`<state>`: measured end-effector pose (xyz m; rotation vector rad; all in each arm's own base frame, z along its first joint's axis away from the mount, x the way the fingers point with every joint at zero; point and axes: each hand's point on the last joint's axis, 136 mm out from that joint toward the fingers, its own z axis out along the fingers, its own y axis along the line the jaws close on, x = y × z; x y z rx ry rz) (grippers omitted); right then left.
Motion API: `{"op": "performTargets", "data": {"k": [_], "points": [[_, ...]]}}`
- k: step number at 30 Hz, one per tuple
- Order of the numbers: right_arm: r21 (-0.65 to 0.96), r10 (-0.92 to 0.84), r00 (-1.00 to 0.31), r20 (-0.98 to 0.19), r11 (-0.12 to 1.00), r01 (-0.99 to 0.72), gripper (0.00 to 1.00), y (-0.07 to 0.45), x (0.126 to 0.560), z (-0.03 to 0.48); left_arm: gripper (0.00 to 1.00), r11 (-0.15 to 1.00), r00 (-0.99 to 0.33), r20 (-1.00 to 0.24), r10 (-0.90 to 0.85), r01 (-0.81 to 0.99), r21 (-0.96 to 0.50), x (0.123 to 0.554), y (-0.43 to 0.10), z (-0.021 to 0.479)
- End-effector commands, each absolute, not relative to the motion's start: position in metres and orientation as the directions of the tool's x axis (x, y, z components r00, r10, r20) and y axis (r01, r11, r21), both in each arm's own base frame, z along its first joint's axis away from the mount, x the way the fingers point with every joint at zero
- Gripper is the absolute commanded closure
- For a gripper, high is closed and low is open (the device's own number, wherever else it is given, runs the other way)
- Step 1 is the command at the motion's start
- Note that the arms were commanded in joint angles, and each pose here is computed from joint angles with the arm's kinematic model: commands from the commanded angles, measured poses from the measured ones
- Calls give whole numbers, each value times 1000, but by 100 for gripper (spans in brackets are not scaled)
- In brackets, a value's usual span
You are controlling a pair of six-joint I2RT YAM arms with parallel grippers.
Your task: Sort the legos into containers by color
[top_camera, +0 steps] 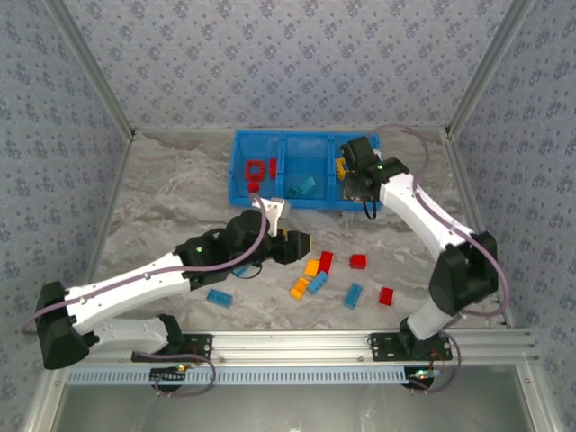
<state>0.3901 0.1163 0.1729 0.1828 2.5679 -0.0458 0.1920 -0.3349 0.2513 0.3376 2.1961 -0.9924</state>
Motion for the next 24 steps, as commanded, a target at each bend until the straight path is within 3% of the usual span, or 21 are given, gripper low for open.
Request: {"op": "performTargets", "data": {"k": [1, 13, 24], "points": [[83, 65, -834, -549, 996, 23, 80, 131, 423, 169, 41, 649, -663, -741, -105, 519, -556, 204, -351, 282], [354, 122, -896, -426, 934, -41, 76, 141, 473, 117, 41, 672, -643, -765, -40, 549, -497, 198, -369, 271], [400, 149, -925, -351, 916, -4, 71, 142, 475, 88, 41, 669, -625, -779, 53, 601, -437, 190, -411, 258]]}}
